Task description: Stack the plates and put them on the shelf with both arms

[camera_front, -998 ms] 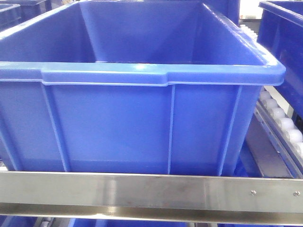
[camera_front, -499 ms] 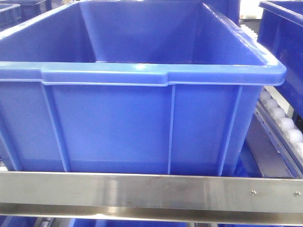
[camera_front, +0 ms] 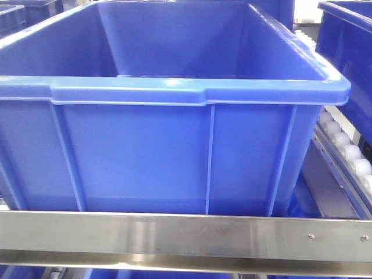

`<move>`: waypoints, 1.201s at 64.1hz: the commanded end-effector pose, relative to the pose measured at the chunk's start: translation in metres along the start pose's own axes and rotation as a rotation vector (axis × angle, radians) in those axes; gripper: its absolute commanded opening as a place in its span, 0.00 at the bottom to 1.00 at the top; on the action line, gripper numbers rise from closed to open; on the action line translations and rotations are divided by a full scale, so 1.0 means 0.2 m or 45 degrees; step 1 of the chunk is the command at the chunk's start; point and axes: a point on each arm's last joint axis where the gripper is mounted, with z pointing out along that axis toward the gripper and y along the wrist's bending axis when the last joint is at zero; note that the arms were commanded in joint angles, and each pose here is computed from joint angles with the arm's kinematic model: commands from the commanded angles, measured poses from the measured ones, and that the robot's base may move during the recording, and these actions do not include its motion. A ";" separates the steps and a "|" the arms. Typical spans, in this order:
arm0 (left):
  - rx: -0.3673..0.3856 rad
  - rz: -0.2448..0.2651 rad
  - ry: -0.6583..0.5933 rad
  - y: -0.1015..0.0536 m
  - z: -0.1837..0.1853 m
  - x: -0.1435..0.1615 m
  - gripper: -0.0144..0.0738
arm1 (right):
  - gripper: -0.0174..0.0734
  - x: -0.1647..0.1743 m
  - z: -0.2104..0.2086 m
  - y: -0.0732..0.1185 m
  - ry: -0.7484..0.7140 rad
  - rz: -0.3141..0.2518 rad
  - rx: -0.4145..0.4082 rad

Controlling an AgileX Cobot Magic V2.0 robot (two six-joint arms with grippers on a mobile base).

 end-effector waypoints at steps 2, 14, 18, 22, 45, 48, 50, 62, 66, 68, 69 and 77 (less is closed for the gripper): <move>-0.026 -0.004 -0.125 0.01 0.00 -0.08 0.25 | 0.23 -0.01 -0.02 -0.01 -0.162 -0.021 0.017; -0.026 -0.004 -0.123 0.01 0.00 -0.08 0.25 | 0.23 0.15 0.00 -0.02 -0.153 -0.018 0.026; -0.026 -0.004 -0.123 0.01 0.00 -0.08 0.25 | 0.23 0.14 0.00 -0.02 -0.148 -0.018 0.025; -0.026 -0.004 -0.123 0.01 0.00 -0.08 0.25 | 0.23 0.14 0.00 -0.02 -0.165 -0.018 0.026; -0.026 -0.004 -0.123 0.01 0.00 -0.08 0.25 | 0.23 0.14 0.00 -0.02 -0.165 -0.017 0.026; -0.026 -0.004 -0.123 0.01 0.00 -0.08 0.25 | 0.23 0.14 0.00 -0.02 -0.165 -0.017 0.026; -0.026 -0.004 -0.123 0.01 0.00 -0.08 0.25 | 0.23 0.14 0.00 -0.02 -0.165 -0.017 0.026; -0.026 -0.004 -0.123 0.01 0.00 -0.08 0.25 | 0.23 0.14 0.00 -0.02 -0.165 -0.017 0.026; -0.026 -0.004 -0.123 0.01 0.00 -0.08 0.25 | 0.23 0.14 0.00 -0.02 -0.165 -0.017 0.026; -0.026 -0.004 -0.123 0.01 0.00 -0.08 0.25 | 0.23 0.14 0.00 -0.02 -0.165 -0.017 0.026; -0.026 -0.004 -0.123 0.01 0.00 -0.08 0.25 | 0.23 0.14 0.00 -0.02 -0.165 -0.017 0.026; -0.026 -0.004 -0.123 0.01 0.00 -0.08 0.25 | 0.23 0.14 0.00 -0.02 -0.165 -0.017 0.026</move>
